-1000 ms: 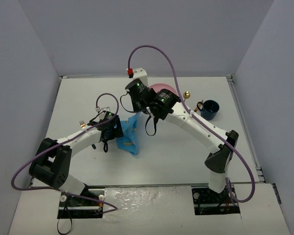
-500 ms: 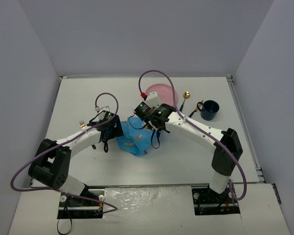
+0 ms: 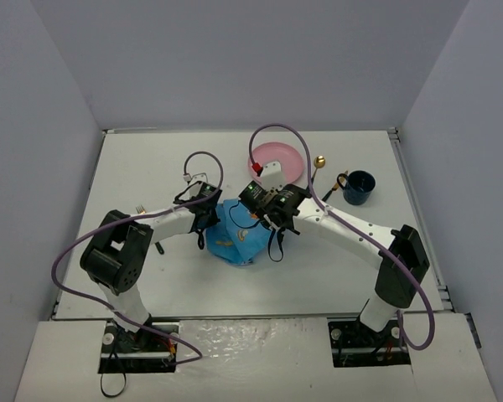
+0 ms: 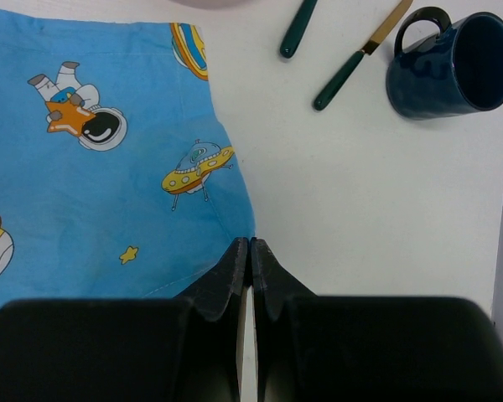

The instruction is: Set the dinner table for one person

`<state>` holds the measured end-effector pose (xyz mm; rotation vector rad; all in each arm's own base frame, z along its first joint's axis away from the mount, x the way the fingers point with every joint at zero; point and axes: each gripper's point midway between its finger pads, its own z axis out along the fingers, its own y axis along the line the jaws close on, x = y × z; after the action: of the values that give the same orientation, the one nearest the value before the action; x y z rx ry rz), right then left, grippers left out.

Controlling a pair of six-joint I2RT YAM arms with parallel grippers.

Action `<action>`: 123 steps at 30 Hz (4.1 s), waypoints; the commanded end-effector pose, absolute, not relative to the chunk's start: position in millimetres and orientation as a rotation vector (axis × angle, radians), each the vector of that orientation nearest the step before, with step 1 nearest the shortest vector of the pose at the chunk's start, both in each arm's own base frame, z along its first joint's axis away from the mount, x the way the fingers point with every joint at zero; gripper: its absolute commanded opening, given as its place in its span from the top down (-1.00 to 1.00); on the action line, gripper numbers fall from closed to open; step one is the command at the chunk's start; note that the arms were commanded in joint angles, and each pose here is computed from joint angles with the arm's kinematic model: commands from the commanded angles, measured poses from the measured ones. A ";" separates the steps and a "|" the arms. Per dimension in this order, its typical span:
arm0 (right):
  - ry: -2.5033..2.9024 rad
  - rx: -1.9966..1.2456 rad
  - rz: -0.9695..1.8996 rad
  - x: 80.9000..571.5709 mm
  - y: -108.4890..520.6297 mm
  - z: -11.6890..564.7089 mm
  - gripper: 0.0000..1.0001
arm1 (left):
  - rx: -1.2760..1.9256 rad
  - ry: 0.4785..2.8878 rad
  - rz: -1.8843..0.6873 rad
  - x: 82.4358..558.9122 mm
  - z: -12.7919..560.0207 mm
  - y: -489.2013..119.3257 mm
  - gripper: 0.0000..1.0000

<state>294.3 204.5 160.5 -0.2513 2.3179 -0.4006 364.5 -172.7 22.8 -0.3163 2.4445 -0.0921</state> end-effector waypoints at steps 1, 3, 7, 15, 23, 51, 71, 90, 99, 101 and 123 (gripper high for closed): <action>2.256 -0.176 -0.397 297.2 195.3 175.9 1.00 | -0.287 2.555 -0.120 349.8 0.2 -184.4 1.00; 2.260 -0.179 -0.409 296.4 192.7 170.8 1.00 | -0.287 2.547 -0.113 349.5 2.4 -182.6 1.00; 2.254 -0.154 -0.423 299.1 184.7 168.6 1.00 | -0.318 2.491 -0.031 343.1 26.1 -163.0 1.00; 2.233 -0.046 -0.475 310.3 138.5 183.5 1.00 | -0.391 2.182 -0.001 304.4 173.7 -107.0 1.00; 2.252 -0.021 -0.538 309.2 114.6 174.0 1.00 | -0.421 2.112 -0.005 279.3 206.1 -81.0 1.00; 2.298 -0.011 -0.089 289.4 157.8 172.3 -0.08 | -0.320 2.300 -0.047 286.4 187.9 -110.0 -0.94; 2.526 -0.350 0.217 287.8 317.3 40.2 1.00 | -0.345 2.548 -0.415 314.9 109.2 -203.9 1.00; 2.443 -0.226 -0.054 285.7 253.4 53.9 1.00 | -0.384 2.699 -0.218 312.6 67.3 -193.9 1.00; 2.448 -0.163 -0.253 304.3 210.5 36.2 1.00 | -0.394 2.678 -0.075 306.4 82.3 -169.6 1.00; 2.447 -0.158 -0.296 309.0 205.9 29.3 1.00 | -0.393 2.679 -0.040 304.6 81.6 -164.8 1.00; 2.488 -0.167 -0.219 369.2 230.4 2.4 1.00 | -0.398 2.819 -0.100 304.2 29.6 -185.3 1.00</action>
<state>357.2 224.2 11.1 -0.1612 2.4604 -0.2519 299.4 -181.7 22.4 -0.4072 2.8290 -0.0739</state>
